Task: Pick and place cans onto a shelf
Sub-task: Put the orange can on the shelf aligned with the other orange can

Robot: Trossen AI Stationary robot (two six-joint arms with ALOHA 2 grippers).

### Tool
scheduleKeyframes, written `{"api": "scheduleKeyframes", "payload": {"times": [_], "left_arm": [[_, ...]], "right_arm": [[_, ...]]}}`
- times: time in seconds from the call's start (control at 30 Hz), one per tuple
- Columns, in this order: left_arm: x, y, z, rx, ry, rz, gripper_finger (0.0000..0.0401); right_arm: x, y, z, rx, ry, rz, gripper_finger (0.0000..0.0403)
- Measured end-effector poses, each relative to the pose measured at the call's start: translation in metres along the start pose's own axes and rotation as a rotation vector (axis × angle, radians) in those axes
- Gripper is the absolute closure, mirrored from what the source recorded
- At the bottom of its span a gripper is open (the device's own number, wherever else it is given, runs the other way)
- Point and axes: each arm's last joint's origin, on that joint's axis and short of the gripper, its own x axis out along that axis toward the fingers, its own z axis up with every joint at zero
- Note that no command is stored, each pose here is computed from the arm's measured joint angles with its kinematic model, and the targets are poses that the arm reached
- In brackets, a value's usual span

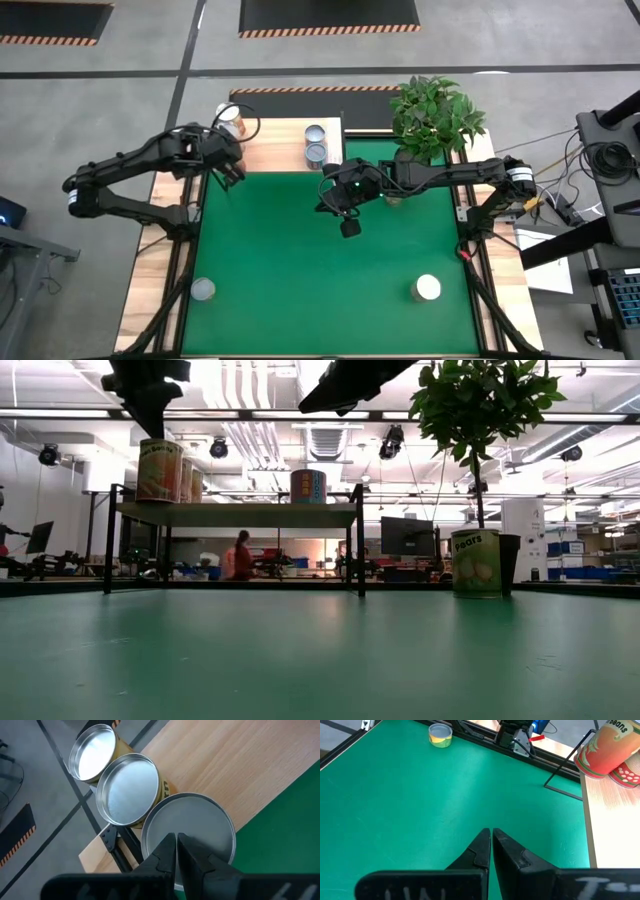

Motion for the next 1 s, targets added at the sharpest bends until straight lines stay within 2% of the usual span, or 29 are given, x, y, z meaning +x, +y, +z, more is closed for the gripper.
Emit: {"api": "scheduleKeyframes", "payload": {"times": [0.63, 1.0], "left_arm": [[-0.002, 0.003, -0.003, -0.019, 0.003, 0.001, 0.0401], [0.009, -0.003, -0.009, 0.002, 0.030, 0.033, 0.0401]], "right_arm": [[0.003, 0.002, -0.005, 0.022, 0.016, 0.007, 0.0394], [0.004, 0.004, -0.007, 0.026, 0.023, 0.013, 0.0394]]}}
